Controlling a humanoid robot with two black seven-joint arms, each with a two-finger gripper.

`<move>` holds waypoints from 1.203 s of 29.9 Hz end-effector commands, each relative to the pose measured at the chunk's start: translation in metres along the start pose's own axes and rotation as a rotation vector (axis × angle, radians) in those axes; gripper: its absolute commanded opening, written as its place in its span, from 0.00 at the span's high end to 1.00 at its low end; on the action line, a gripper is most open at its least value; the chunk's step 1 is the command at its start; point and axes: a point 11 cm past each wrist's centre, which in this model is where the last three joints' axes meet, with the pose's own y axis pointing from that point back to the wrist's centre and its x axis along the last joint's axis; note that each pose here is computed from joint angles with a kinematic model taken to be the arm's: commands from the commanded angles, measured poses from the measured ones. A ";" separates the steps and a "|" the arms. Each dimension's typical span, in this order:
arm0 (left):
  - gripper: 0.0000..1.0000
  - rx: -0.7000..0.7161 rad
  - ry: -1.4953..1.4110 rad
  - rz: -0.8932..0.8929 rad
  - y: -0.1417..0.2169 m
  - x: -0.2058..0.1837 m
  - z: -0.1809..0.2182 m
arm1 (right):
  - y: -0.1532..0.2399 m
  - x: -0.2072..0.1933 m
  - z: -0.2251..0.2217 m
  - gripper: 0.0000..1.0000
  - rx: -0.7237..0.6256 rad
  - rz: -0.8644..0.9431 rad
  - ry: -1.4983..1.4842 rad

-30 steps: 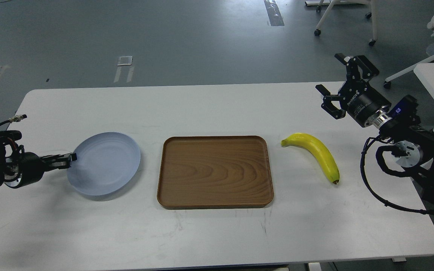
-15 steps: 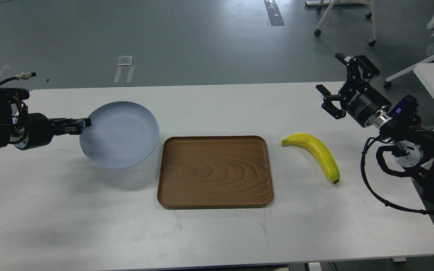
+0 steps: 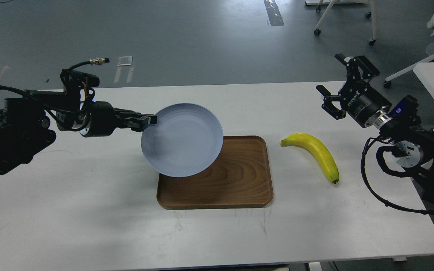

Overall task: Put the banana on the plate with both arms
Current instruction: 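Lift the plate with the left gripper and carry it over the wooden tray, then release the plate onto the tray and raise the left gripper away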

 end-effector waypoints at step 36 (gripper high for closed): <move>0.16 0.024 -0.028 -0.103 -0.086 -0.038 0.012 | -0.001 0.001 -0.003 0.01 0.006 0.001 0.004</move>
